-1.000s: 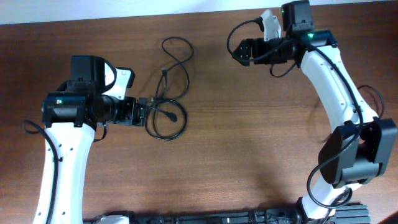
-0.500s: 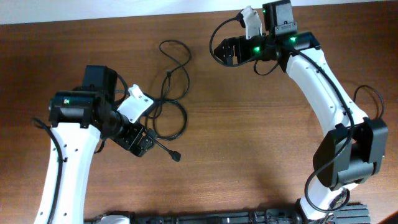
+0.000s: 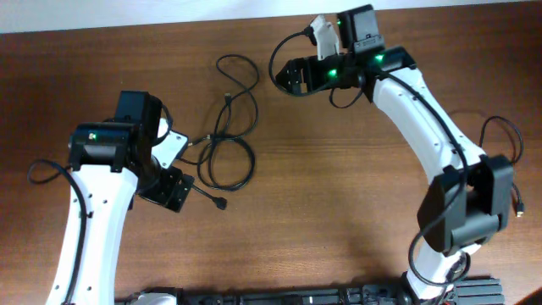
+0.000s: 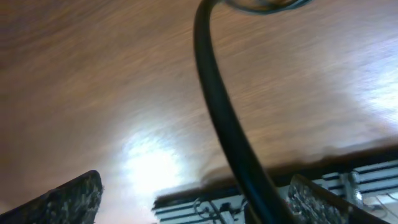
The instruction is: Untangle cables
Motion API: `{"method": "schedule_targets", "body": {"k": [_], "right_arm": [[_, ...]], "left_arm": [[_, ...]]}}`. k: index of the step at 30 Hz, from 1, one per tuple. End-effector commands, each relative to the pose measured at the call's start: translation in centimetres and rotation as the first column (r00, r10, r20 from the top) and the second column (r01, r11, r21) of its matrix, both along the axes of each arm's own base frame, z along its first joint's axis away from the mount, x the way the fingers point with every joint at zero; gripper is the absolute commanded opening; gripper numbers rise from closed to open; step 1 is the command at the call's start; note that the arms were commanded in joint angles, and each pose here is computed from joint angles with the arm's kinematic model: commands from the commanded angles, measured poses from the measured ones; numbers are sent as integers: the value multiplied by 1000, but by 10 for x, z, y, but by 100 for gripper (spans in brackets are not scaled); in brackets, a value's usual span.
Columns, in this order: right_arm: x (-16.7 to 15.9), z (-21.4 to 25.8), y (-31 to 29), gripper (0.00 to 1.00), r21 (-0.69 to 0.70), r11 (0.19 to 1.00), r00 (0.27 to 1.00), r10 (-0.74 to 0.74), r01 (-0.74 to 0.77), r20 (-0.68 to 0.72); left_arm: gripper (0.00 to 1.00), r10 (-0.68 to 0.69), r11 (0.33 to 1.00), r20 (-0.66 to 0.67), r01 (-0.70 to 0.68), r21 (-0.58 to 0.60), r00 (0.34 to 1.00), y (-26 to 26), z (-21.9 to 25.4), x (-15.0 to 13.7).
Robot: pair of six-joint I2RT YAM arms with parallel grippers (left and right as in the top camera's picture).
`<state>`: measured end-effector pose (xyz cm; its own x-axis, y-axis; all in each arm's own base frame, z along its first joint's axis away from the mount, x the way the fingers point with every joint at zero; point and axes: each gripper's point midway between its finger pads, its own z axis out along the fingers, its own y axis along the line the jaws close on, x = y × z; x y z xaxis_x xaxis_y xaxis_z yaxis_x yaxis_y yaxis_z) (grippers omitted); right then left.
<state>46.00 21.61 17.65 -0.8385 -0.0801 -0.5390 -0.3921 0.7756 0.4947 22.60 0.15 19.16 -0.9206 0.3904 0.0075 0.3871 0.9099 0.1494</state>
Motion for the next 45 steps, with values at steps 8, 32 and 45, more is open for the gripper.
{"method": "schedule_targets", "body": {"k": [8,32,45], "right_arm": [[-5,-7,40,99,102,991,995,93,-91,-18],[15,-45,75,99,114,986,993,118,-120,25],[43,-134,115,99,126,991,998,-48,52,-37]], "left_arm": [[99,-123,897,-216,202,393,969,66,4,2],[98,149,968,284,-82,-237,947,-39,-9,110],[98,242,947,314,-153,-283,918,-41,-5,120]]}}
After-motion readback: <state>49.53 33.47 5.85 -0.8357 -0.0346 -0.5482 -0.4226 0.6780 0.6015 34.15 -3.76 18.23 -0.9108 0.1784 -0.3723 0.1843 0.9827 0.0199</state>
